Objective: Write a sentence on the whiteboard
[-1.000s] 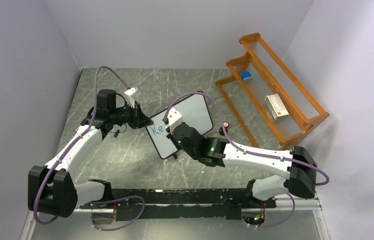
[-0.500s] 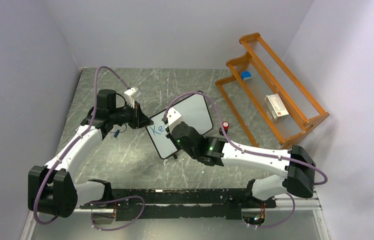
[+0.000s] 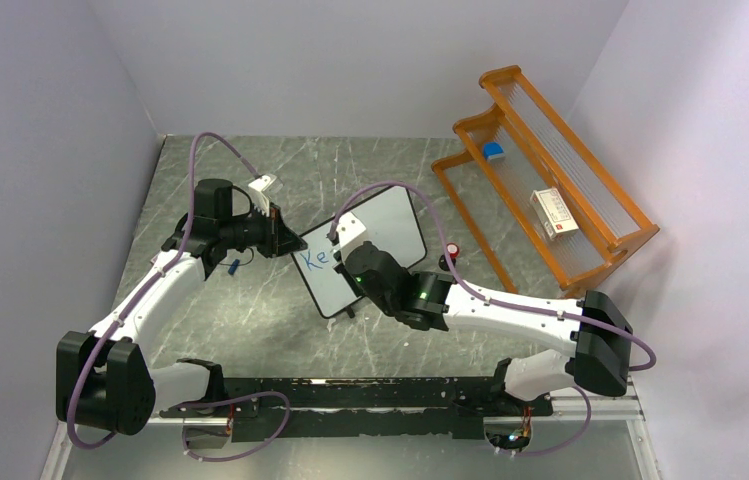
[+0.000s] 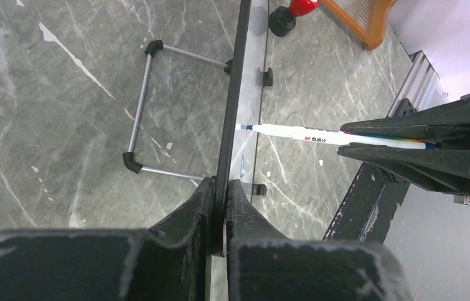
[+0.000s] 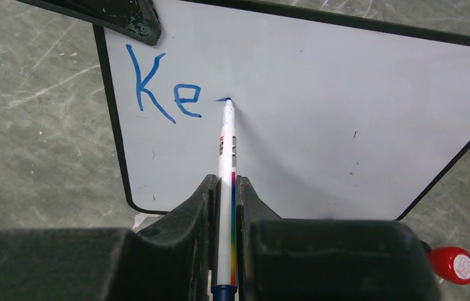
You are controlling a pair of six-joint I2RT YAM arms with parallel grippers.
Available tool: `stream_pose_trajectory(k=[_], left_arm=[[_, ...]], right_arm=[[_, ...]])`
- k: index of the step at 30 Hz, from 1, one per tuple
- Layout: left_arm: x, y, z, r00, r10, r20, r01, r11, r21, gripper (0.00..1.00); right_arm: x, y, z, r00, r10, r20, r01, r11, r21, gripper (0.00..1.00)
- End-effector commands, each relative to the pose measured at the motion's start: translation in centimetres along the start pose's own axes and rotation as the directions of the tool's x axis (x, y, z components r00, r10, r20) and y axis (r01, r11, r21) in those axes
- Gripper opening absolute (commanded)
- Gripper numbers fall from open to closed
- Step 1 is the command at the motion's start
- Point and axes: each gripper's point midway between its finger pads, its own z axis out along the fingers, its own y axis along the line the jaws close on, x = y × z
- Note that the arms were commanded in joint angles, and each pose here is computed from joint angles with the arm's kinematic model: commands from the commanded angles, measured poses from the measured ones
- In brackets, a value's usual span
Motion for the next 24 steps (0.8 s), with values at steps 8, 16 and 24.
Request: stream_pose_trajectory(k=[8,16,24], left_arm=[[2.5,2.1,0.3,0.996,-0.031,-0.083,0.023,0.995,-0.093,0.05],[2.5,2.1,0.3,0.996,-0.03,-0.083,0.022,0.996,-0.092,0.05],[2.5,2.0,0.3,0.996,-0.032,-0.083,0.025,0.996,-0.089,0.05]], right_arm=[[-0.8,-0.9,0.2,0.999,0.028,0.033,-0.029,0.999,0.043,0.0],[-1.9,-0.7,0.2,0.997,0.036,0.063,-0.038,0.999,0.027,0.0],[-2.2,0.1,0.2,0.997,0.027,0.068,-0.026,1.0,-0.017,0.0]])
